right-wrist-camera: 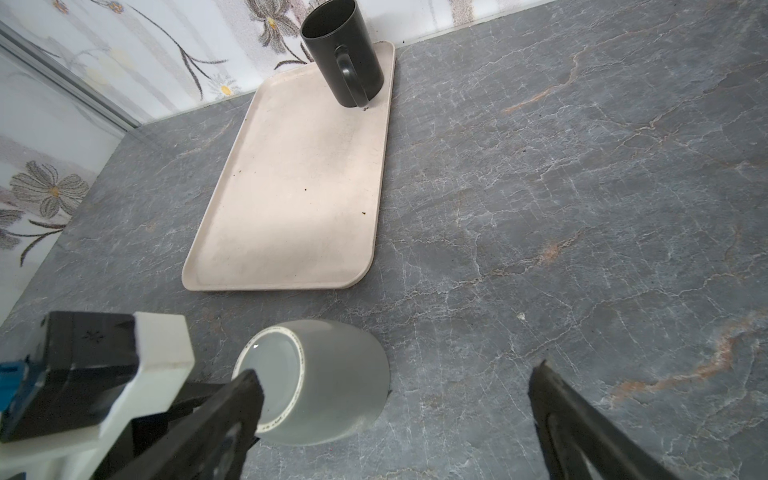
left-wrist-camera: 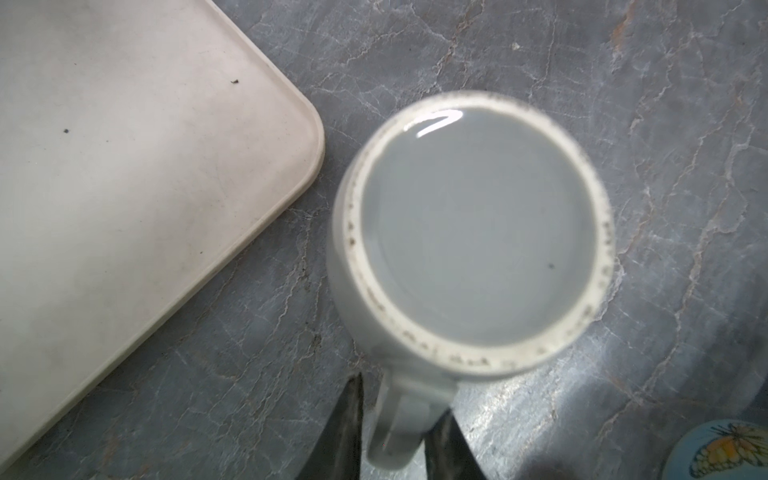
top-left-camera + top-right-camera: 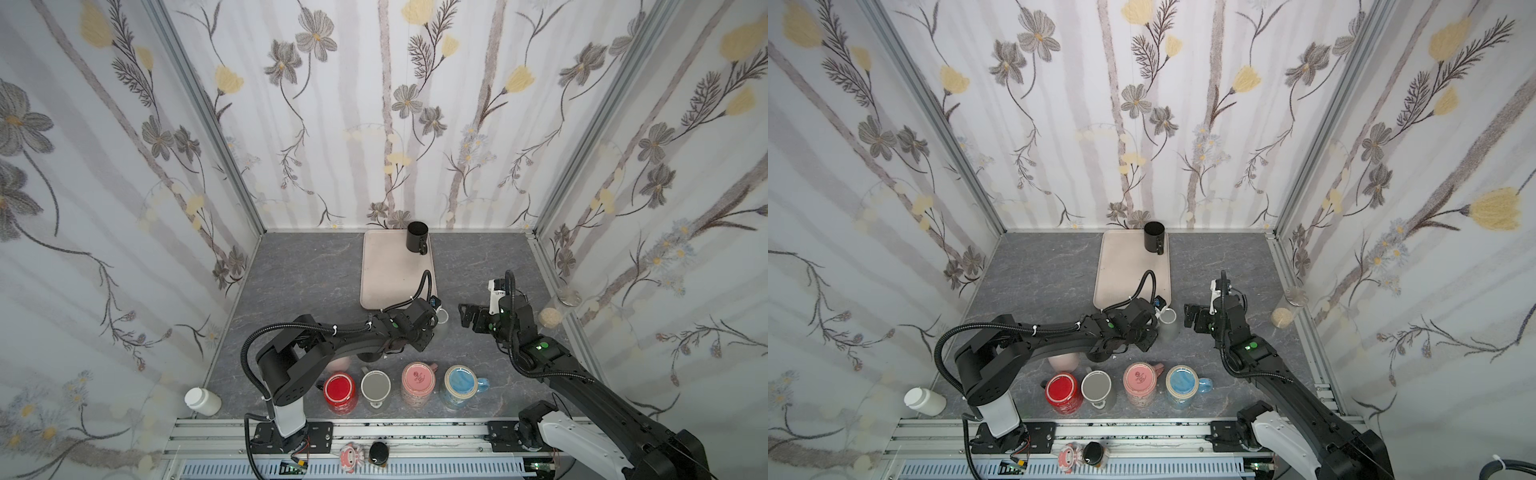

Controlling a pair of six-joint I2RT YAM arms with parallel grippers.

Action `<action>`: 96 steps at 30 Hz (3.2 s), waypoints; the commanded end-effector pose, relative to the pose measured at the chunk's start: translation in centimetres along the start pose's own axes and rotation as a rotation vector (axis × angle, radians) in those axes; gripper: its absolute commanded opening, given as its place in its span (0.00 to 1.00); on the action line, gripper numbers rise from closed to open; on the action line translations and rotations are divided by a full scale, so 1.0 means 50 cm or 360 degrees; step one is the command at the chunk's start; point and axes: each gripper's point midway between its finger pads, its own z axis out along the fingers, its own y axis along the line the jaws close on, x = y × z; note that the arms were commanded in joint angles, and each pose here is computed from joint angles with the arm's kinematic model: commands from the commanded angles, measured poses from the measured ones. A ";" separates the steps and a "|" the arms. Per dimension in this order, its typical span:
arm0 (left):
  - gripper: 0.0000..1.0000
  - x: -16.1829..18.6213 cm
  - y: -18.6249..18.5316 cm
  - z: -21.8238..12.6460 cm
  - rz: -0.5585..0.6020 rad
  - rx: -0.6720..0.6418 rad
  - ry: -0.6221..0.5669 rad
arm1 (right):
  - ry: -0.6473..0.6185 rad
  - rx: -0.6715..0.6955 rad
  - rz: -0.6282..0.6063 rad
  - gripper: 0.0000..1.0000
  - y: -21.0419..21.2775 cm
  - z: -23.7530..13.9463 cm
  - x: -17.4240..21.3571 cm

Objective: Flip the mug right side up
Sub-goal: 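Close the left gripper on the grey mug's handle and lift it, then raise the grey mug with the left gripper while the right gripper grasps its rim, then carry the grey mug toward the tray with the right gripper while the left withdraws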

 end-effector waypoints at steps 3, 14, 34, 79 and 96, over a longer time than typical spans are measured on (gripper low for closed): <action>0.21 -0.011 0.004 0.005 0.0082 -0.0076 -0.0050 | -0.0050 -0.0053 0.0016 1.00 0.015 0.001 -0.020; 0.05 0.002 -0.004 0.013 0.0147 -0.0142 -0.0053 | -0.0044 -0.0062 0.0041 1.00 0.016 0.001 -0.017; 0.00 -0.178 0.012 -0.103 -0.0090 -0.0079 -0.0602 | -0.0456 -0.0240 0.0085 1.00 0.053 -0.085 -0.121; 0.00 -0.312 0.122 -0.653 -0.0508 0.0750 -0.1994 | -0.0702 -0.2311 0.0160 0.64 0.490 -0.237 -0.212; 0.00 -0.307 0.128 -0.631 -0.0610 0.0785 -0.1947 | -0.0696 -0.2373 0.0276 0.00 0.514 -0.225 -0.223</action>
